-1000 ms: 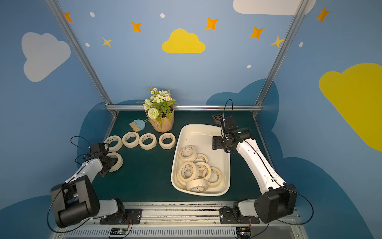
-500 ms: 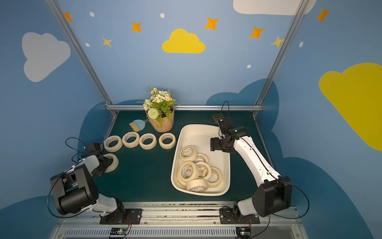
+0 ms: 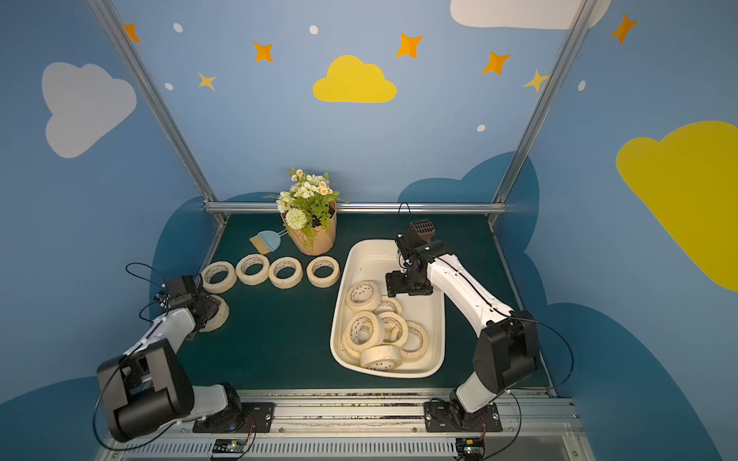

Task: Take out the art tape in the storage box
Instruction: Pick up the art tape from the storage box.

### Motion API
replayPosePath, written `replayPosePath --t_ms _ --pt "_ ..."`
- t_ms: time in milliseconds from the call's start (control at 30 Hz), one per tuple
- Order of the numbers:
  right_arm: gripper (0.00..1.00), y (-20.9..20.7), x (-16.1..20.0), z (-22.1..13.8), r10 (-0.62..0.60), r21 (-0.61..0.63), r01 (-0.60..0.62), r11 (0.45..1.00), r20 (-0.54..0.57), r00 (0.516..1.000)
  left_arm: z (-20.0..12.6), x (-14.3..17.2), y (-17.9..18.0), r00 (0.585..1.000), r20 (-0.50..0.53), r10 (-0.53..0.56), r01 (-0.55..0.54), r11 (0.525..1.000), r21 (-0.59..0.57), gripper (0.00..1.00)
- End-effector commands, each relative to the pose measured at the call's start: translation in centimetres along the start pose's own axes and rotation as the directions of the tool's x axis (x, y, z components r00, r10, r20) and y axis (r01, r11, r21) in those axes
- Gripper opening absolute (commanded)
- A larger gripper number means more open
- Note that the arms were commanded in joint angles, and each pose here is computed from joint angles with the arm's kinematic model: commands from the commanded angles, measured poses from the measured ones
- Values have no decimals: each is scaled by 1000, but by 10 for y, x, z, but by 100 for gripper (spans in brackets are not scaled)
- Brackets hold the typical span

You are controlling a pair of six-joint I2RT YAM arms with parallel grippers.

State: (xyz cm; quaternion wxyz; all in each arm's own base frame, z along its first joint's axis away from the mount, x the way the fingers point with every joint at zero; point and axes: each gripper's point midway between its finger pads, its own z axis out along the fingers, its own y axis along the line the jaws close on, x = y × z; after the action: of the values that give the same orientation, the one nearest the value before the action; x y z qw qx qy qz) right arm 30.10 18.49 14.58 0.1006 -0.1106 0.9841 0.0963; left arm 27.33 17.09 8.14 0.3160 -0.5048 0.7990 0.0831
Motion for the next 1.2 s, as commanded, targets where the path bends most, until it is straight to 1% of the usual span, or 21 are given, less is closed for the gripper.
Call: replayPosePath --t_ms 0,100,233,333,433,467,533,567,600,667,733,800,867,933,967,1000,1100,1167 --pt "85 18 -15 13 -16 -25 15 1000 -14 1000 -30 -9 -17 993 65 95 -99 992 73 99" --pt "85 33 -27 30 -45 -26 44 999 -40 998 -60 -7 -47 984 107 143 -162 965 205 100" --pt "83 45 -38 53 -66 -16 64 998 -82 994 -89 9 -82 963 115 245 -269 916 298 100" --pt "77 48 -40 70 -70 3 71 997 -123 990 -107 31 -110 935 117 334 -353 859 371 100" --pt "74 44 -34 88 -66 30 72 997 -174 983 -125 59 -137 890 122 438 -445 785 430 100" --pt "70 42 -32 93 -61 39 70 997 -188 980 -131 69 -146 872 125 473 -475 757 448 100" --pt "57 38 -30 97 -57 64 71 995 -199 978 -143 89 -163 834 134 535 -527 701 481 100" --pt "48 36 -28 98 -58 79 75 994 -203 977 -148 100 -172 813 138 566 -551 670 497 100" --pt "39 33 -28 96 -55 93 75 993 -198 979 -155 111 -181 791 144 594 -573 638 514 100" --pt "27 29 -28 91 -53 114 75 991 -184 981 -165 129 -196 757 151 636 -602 589 539 100" --pt "17 25 -30 84 -52 139 76 987 -166 985 -178 147 -214 723 159 672 -619 529 580 100" --pt "15 20 -33 73 -56 168 79 983 -141 988 -194 167 -233 680 170 713 -635 458 622 100" --pt "10 14 -37 61 -59 204 80 976 -109 992 -210 184 -249 635 183 750 -648 390 654 100" --pt "2 11 -40 49 -62 225 79 971 -79 995 -225 202 -262 592 190 783 -648 323 689 100" --pt "0 11 -41 44 -67 230 80 970 -63 996 -232 212 -269 573 193 797 -644 292 707 100" --pt "0 11 -43 38 -71 236 81 968 -47 996 -240 220 -274 553 201 809 -642 259 721 100" --pt "0 14 -45 25 -76 231 77 970 -12 997 -255 240 -289 513 215 831 -630 194 752 100" --pt "0 17 -46 19 -76 220 72 973 10 997 -258 254 -296 488 212 847 -620 165 767 100"
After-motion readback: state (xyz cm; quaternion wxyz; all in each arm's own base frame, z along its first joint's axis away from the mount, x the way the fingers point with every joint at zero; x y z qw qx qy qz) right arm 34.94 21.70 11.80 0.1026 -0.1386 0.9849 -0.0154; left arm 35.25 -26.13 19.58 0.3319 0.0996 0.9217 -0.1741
